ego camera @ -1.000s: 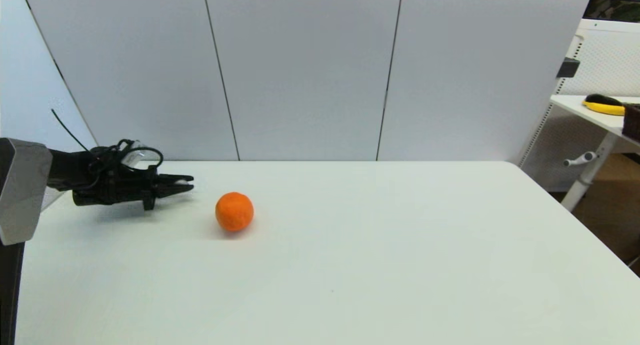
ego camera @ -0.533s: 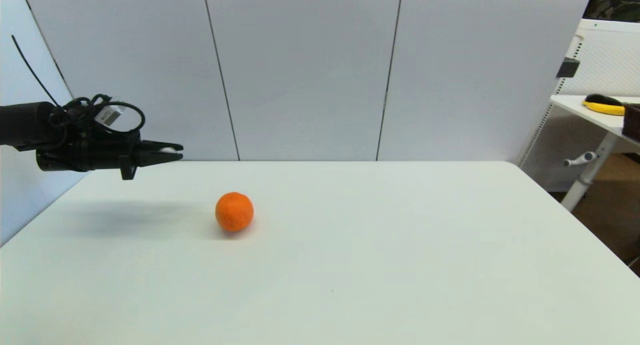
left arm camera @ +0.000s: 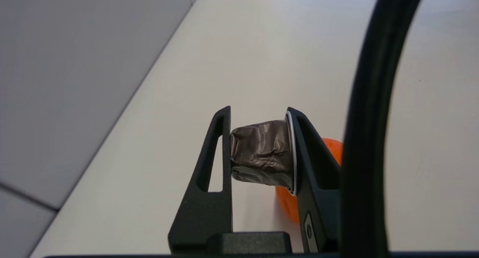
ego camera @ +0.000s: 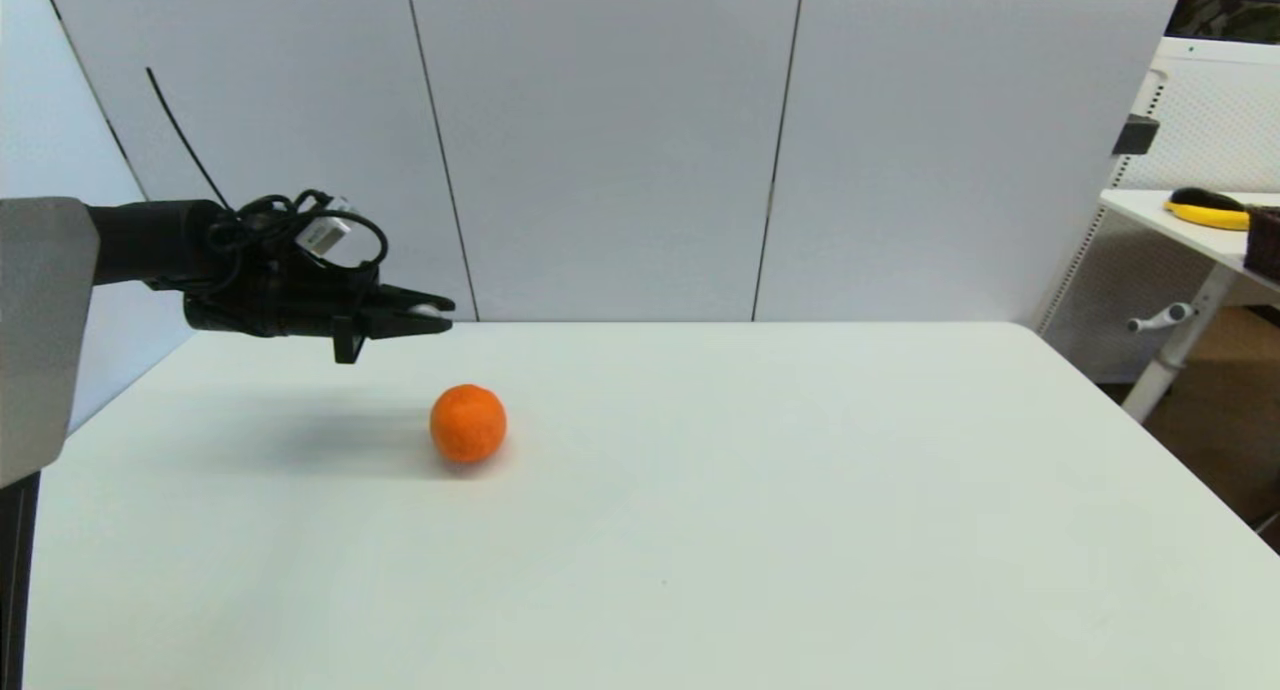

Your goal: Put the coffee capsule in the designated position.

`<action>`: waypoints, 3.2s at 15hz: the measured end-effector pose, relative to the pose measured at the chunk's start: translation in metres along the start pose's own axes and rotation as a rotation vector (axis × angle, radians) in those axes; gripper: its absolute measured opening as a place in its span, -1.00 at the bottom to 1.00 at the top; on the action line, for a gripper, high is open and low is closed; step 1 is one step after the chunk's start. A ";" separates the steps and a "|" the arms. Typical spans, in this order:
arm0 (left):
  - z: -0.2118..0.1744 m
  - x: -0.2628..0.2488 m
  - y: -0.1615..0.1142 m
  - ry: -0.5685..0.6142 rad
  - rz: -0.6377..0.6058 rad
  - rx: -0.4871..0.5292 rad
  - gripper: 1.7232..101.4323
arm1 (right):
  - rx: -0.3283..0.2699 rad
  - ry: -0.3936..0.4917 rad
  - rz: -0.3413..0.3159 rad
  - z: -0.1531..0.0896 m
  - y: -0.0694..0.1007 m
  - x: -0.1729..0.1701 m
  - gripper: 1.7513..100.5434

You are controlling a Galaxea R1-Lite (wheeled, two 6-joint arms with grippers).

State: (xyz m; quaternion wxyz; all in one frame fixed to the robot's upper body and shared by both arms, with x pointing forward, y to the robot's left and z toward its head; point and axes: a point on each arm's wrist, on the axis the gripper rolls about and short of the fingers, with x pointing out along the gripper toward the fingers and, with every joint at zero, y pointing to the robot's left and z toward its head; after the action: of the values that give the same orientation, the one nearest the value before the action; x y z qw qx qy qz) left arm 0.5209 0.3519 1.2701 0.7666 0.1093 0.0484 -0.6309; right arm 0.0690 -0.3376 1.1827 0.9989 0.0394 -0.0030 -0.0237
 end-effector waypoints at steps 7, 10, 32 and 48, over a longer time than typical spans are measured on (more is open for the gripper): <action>-0.038 0.023 0.015 0.072 -0.004 -0.002 -0.48 | 0.000 0.000 0.000 0.000 0.000 0.000 0.94; -0.044 0.025 0.018 0.092 0.007 0.005 -0.48 | 0.001 0.000 0.000 0.000 0.000 0.000 0.94; -0.062 0.047 0.025 0.086 -0.017 0.038 0.21 | 0.000 0.000 0.000 0.000 0.000 0.000 0.94; 0.122 -0.010 -0.019 0.376 0.842 -0.258 0.83 | 0.000 0.000 0.000 0.000 0.000 0.000 0.94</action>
State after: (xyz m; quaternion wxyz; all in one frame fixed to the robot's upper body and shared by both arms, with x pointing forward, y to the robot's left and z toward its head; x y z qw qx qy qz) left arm 0.4931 0.3303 1.3885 0.9408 0.1356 0.2157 -0.2236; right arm 0.0690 -0.3376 1.1827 0.9989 0.0396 -0.0030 -0.0235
